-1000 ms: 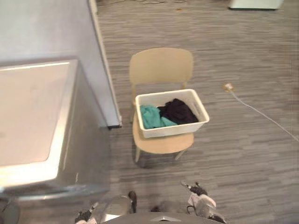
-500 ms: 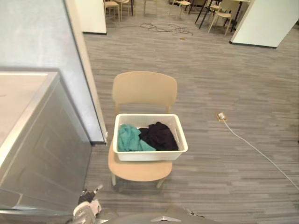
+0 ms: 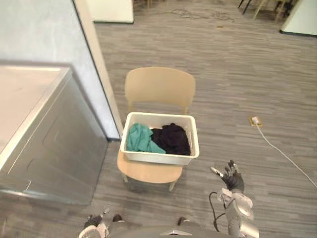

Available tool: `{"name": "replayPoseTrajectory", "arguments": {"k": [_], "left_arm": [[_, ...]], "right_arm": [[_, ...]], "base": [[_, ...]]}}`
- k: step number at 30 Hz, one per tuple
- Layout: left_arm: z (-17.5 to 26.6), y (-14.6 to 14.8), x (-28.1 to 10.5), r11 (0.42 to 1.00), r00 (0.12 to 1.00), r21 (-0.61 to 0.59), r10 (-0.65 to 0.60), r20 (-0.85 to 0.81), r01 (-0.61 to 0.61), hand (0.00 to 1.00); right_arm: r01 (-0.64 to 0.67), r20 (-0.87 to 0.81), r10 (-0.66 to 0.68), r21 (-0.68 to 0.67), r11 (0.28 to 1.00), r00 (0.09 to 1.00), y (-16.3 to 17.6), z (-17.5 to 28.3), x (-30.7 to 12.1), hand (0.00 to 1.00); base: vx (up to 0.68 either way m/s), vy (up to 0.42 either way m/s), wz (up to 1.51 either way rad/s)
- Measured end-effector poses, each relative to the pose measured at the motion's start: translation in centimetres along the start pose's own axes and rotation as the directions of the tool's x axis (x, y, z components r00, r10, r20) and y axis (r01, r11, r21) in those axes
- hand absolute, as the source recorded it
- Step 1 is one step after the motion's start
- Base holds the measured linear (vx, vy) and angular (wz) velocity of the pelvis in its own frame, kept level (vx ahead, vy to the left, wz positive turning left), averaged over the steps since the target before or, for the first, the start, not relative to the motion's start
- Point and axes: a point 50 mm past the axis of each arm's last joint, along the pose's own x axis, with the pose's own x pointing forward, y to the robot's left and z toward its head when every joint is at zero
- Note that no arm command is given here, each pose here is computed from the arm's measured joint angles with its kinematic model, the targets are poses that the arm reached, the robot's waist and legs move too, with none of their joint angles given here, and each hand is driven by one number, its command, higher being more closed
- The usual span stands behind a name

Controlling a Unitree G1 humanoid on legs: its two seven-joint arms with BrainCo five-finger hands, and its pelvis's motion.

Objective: Pick up the laundry basket with both hands and put the clothes into the washing machine.

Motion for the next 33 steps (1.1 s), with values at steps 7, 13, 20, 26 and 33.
{"name": "replayPoseTrajectory", "arguments": {"k": [7,13,20,26,33], "left_arm": [[1.8,-1.7,0.1,0.955,0.993,0.291,-0.085,0.076,0.059,0.00],[3.3,-3.5,0.0,0.913,0.979,0.395,-0.161,0.123,0.100,0.00],[7.9,-5.6,-0.3,0.909,0.940,0.407,-0.217,0.264,0.095,0.00],[9.3,-4.6,-0.1,0.927,0.937,0.372,-0.171,0.305,0.049,0.00],[10.2,-4.8,-0.2,0.955,0.933,0.292,-0.153,0.326,0.054,0.00]], "right_arm": [[-0.201,0.161,0.214,-0.097,0.975,0.963,5.8,3.7,1.3,0.00],[-0.332,0.189,0.424,-0.379,0.864,0.886,10.9,7.5,5.7,0.00],[-0.254,0.248,0.472,-0.592,0.765,0.846,15.7,16.9,10.9,0.00],[-0.170,0.330,0.464,-0.636,0.753,0.822,17.5,23.3,11.5,0.00],[-0.091,0.344,0.402,-0.653,0.752,0.849,16.5,25.5,12.2,0.00]], "base": [[-0.01,0.090,0.30],[-0.02,0.000,0.09],[-0.06,0.014,0.17],[-0.05,0.012,0.14],[-0.02,-0.008,0.12]]}}
